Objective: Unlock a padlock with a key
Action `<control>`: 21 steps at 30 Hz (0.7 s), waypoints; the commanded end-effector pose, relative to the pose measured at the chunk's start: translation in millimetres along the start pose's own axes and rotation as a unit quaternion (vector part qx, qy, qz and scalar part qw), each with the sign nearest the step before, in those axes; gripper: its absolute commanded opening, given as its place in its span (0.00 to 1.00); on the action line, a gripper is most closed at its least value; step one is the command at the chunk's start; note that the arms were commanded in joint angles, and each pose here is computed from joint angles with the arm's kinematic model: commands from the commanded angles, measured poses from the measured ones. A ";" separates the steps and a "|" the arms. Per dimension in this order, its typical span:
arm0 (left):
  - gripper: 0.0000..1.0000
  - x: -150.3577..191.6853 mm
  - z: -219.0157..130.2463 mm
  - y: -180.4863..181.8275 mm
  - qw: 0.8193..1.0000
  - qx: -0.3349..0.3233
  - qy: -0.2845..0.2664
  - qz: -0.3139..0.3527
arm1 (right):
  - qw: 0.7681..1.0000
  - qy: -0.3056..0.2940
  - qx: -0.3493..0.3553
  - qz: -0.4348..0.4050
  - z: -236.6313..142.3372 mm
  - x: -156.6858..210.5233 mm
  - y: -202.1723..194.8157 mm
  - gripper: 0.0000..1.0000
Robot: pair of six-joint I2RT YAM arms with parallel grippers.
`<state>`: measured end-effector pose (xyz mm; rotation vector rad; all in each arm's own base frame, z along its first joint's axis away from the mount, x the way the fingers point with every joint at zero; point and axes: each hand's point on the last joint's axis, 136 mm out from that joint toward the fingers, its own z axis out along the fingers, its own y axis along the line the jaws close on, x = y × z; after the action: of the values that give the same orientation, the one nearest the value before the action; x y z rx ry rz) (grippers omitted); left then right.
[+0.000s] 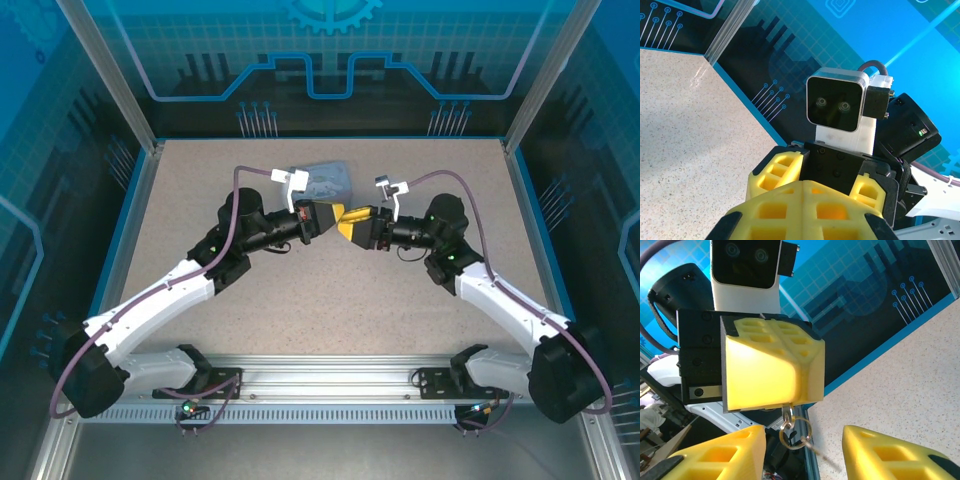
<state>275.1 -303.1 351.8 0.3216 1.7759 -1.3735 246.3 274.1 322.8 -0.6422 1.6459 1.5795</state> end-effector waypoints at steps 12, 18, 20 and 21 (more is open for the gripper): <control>0.00 -8.9 -2.1 -13.7 1.000 0.007 -0.009 0.023 | 0.999 -0.023 -0.013 -0.020 6.8 -16.1 12.7 0.27; 0.00 -5.2 -1.0 -13.7 1.000 0.008 -0.002 0.025 | 0.999 -0.033 -0.008 -0.019 5.0 -20.2 12.8 0.19; 0.00 -3.3 -0.9 -13.2 1.000 0.008 0.001 0.025 | 0.999 -0.036 -0.007 -0.019 4.2 -21.2 13.0 0.16; 0.00 -3.4 -1.2 -12.5 1.000 0.006 0.000 0.025 | 0.999 -0.037 -0.008 -0.019 3.8 -21.5 13.7 0.14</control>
<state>274.5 -303.8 347.5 0.3317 1.7907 -1.3547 247.9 277.1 326.4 -0.6131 1.6389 1.5908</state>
